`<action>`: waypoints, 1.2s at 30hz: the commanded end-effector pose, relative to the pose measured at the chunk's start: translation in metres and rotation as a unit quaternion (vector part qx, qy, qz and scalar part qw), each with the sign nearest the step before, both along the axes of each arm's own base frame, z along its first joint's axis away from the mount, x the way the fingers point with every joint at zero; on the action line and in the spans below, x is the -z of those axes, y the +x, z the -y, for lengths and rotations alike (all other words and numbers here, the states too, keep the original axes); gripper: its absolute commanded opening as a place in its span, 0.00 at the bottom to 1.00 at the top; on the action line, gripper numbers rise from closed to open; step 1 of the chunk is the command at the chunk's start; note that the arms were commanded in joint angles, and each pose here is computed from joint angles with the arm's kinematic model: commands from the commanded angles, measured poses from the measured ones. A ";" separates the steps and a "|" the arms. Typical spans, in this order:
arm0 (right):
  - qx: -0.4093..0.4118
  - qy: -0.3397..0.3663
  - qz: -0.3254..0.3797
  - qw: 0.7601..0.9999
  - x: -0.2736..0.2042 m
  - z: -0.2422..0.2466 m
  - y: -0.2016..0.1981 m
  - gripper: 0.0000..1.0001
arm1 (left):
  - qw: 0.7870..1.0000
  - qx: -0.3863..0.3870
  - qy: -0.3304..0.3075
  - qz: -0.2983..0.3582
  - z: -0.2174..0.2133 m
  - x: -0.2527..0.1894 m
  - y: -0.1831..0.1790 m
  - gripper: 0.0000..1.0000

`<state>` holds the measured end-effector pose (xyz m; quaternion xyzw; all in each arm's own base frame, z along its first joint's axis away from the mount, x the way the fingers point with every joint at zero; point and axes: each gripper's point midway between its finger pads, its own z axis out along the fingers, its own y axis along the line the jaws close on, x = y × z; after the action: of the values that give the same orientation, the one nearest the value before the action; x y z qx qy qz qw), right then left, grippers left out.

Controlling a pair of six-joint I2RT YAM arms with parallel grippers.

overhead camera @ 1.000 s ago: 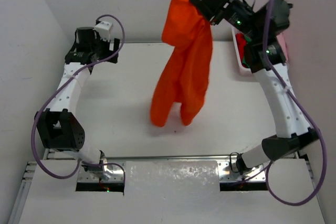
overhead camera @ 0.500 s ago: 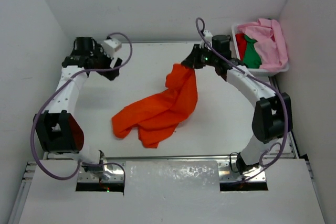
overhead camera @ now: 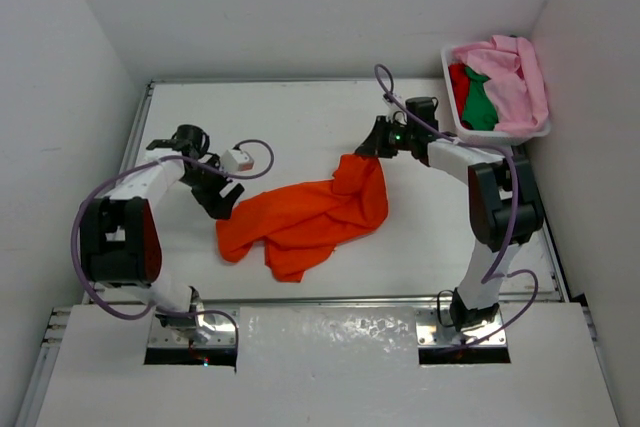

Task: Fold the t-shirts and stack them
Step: Flatten out the tshirt

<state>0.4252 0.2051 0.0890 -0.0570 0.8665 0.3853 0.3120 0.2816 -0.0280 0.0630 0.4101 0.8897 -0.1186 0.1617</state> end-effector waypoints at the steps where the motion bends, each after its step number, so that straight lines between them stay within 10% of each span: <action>1: -0.017 0.003 0.061 0.998 -0.028 -0.005 0.011 0.00 | 0.996 0.076 -0.056 -0.005 0.019 -0.022 -0.026 0.78; 10: -0.018 -0.002 0.062 0.998 -0.028 -0.003 0.006 0.00 | 0.996 0.082 0.030 -0.016 0.000 0.028 -0.045 0.77; 20: -0.015 0.000 0.065 0.998 -0.028 -0.002 0.002 0.00 | 0.997 0.014 0.047 0.054 -0.004 0.055 -0.018 0.46; 25: -0.017 -0.002 0.063 0.998 -0.028 -0.002 0.000 0.00 | 0.997 0.061 -0.045 0.018 0.029 0.035 -0.037 0.67; 36: -0.029 -0.028 0.070 0.997 -0.033 0.004 -0.005 0.00 | 0.988 0.105 -0.101 0.051 0.036 -0.023 -0.022 0.68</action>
<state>0.4140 0.2019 0.0887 -0.0866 0.8683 0.3721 0.3163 0.2599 -0.0505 0.0624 0.4734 0.8402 -0.1713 0.2016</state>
